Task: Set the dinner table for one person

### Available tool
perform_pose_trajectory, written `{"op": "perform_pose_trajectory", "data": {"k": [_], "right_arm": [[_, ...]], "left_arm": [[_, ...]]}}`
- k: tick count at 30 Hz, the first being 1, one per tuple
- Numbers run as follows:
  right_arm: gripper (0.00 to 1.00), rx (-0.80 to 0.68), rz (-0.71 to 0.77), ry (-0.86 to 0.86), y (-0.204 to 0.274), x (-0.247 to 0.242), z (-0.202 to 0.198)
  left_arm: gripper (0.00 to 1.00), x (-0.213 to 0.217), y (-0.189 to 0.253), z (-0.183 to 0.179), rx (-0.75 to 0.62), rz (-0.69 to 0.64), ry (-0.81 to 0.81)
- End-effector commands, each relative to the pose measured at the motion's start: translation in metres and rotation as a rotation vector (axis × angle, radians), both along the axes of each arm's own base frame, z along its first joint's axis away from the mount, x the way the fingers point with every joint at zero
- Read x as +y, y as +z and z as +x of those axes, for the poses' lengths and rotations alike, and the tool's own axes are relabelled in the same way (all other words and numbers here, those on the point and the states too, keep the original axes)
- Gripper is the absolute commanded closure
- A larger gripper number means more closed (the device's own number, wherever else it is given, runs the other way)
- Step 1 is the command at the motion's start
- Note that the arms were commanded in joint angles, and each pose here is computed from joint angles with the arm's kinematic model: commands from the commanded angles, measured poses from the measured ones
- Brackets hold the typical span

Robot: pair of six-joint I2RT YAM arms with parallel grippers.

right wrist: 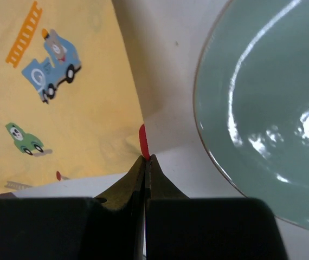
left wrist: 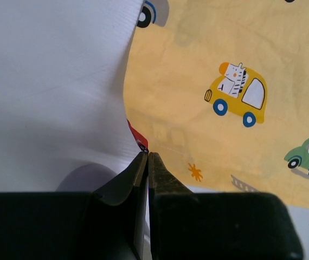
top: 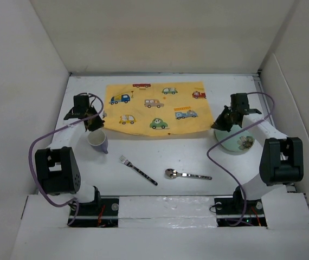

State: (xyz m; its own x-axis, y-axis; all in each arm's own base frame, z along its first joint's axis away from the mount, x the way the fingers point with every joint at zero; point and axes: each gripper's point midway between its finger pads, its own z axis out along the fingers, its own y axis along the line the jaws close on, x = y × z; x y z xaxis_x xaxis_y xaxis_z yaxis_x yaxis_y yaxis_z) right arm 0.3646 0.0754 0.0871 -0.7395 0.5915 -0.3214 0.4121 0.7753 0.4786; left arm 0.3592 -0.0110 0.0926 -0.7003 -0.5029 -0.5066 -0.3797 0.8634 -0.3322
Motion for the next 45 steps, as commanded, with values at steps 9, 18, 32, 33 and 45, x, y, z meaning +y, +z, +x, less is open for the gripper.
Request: {"op": "perform_pose_trajectory", "data": {"k": [9,18,32,33,45], "right_arm": [[1.00,0.061,-0.060,0.020,-0.028,-0.008,-0.050],[0.89,0.065,-0.059,0.025,-0.024,-0.001,-0.035],[1.00,-0.144,-0.063,-0.451,0.055,-0.083,-0.054],[1.00,-0.118,-0.066,-0.450,0.045,-0.082,-0.060],[0.46,0.037,0.081,-0.831,-0.022,-0.143,-0.107]], "left_arm": [[1.00,0.004,0.002,-0.032,0.035,0.040,-0.015],[0.80,0.001,0.006,-0.041,0.040,0.031,-0.026],[0.74,-0.027,0.149,-0.002,-0.318,-0.036,-0.093],[0.86,-0.028,0.155,-0.003,-0.334,-0.037,-0.091],[0.71,-0.106,0.161,-0.049,-0.390,-0.338,-0.353]]}}
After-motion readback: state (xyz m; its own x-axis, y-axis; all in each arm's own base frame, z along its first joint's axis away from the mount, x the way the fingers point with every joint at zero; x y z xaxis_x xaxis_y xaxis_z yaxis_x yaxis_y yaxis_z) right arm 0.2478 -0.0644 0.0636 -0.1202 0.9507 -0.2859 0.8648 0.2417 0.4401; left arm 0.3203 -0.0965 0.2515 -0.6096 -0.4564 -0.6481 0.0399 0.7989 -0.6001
